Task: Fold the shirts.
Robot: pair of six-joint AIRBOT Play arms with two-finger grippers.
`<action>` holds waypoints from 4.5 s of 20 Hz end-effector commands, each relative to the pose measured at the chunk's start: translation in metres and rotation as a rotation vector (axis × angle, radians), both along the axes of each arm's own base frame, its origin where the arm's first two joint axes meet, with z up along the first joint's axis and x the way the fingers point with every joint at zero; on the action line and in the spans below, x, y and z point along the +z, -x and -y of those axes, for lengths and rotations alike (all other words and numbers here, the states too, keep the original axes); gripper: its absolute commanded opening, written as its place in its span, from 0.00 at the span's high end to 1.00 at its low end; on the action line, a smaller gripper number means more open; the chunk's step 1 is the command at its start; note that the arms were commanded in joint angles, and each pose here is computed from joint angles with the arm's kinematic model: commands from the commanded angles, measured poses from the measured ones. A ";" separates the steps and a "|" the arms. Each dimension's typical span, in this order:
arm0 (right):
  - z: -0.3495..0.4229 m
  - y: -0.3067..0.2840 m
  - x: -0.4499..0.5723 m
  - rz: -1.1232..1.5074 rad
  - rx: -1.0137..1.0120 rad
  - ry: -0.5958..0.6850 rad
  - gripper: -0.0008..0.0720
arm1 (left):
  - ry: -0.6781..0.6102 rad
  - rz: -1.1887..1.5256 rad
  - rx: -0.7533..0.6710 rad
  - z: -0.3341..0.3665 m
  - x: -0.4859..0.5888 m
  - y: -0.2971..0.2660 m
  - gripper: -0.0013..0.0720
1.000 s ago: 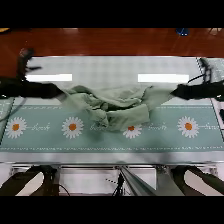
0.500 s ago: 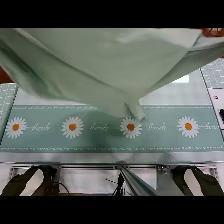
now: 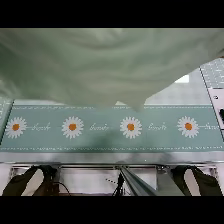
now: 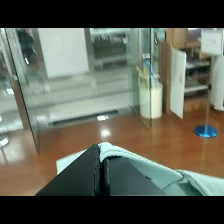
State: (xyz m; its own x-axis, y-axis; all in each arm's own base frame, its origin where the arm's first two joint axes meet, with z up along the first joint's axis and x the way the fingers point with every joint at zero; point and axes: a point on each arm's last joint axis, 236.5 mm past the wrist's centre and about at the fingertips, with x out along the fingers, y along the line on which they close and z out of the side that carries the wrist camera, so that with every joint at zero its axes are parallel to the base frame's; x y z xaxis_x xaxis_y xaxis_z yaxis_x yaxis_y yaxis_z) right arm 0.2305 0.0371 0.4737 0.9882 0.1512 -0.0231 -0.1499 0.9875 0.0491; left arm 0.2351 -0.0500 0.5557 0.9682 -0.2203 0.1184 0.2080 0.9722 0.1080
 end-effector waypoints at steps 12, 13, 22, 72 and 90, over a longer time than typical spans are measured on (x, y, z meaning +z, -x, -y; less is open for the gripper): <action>0.007 -0.010 -0.260 -1.108 0.180 -0.140 0.96 | 0.174 -1.026 -0.043 -0.040 -0.332 -0.105 0.95; 0.001 -0.019 -0.287 -1.193 0.226 -0.158 0.96 | 0.211 -1.096 -0.083 -0.032 -0.358 -0.114 0.95; 0.010 -0.180 -0.372 -1.053 0.126 -0.218 0.96 | 0.258 -1.223 -0.150 0.007 -0.467 -0.200 0.95; 0.062 -0.175 -0.393 -1.090 -0.004 0.022 0.95 | 0.702 -1.864 -0.123 0.220 -0.670 0.064 0.56; 0.054 -0.182 -0.370 -1.005 0.008 -0.010 0.96 | 0.616 -1.311 -0.661 0.273 -0.455 -0.013 0.96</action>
State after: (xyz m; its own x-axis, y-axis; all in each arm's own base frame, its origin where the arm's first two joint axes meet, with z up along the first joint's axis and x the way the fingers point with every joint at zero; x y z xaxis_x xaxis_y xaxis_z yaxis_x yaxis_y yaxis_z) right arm 0.4081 -0.0228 0.0887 0.4634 0.1412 -0.8748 -0.0340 0.9893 0.1417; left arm 0.2266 -0.3120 0.0080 0.1237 -0.7935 -0.5959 0.0123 0.6017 -0.7986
